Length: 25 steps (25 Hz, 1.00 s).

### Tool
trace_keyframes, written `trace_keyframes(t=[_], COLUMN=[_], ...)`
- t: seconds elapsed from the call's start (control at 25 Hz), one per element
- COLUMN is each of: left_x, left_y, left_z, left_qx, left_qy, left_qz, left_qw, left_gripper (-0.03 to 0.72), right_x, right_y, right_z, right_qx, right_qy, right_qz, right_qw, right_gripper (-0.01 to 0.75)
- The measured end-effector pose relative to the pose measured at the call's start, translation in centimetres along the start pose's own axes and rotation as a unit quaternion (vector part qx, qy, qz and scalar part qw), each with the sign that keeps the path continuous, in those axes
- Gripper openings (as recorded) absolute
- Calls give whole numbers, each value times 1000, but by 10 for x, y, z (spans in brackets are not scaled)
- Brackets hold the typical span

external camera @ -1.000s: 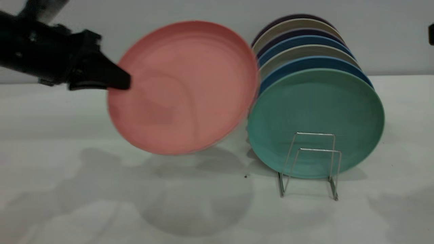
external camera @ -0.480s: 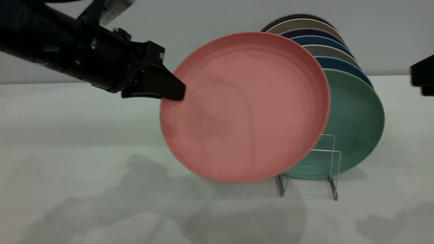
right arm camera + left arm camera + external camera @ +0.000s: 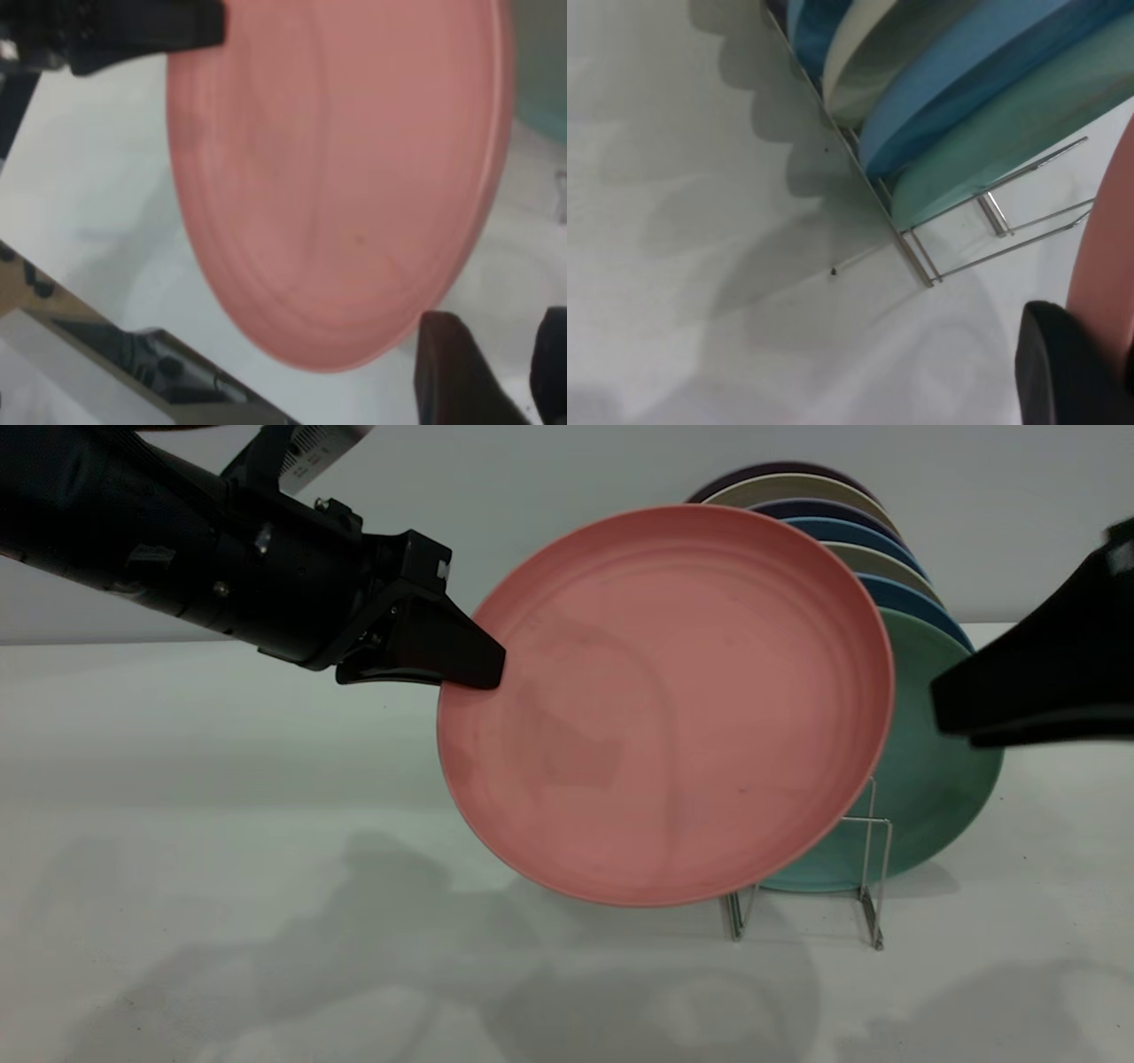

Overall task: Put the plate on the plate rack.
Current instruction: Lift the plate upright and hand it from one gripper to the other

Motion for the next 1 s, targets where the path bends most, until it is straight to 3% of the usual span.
trace_keyframes(t=[0.44, 1.0], left_x=[0, 8], left_y=[-3, -27], left_z=[0, 0], left_qx=[0, 14], left_qy=[-1, 3], left_qz=[-13, -39], left_qw=[1000, 999], left_gripper=[17, 17], right_x=[12, 15], right_y=[-5, -2], right_z=[3, 11], right_qx=[20, 19], right_qy=[-5, -35], right_qz=[5, 28], right_qw=[1000, 999], right_gripper=[474, 426])
Point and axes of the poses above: a point on each arm's last joint axis where the gripper is mounted, x pointing out along that axis toward the gripper, y along the wrist's bending axis when the last joint is at zero, z = x × y, the point moved 4 cm from there along x, pointing out along that axis toward the gripper, and after that the axes turned 15 degrees about x, right-handed, at the moved point
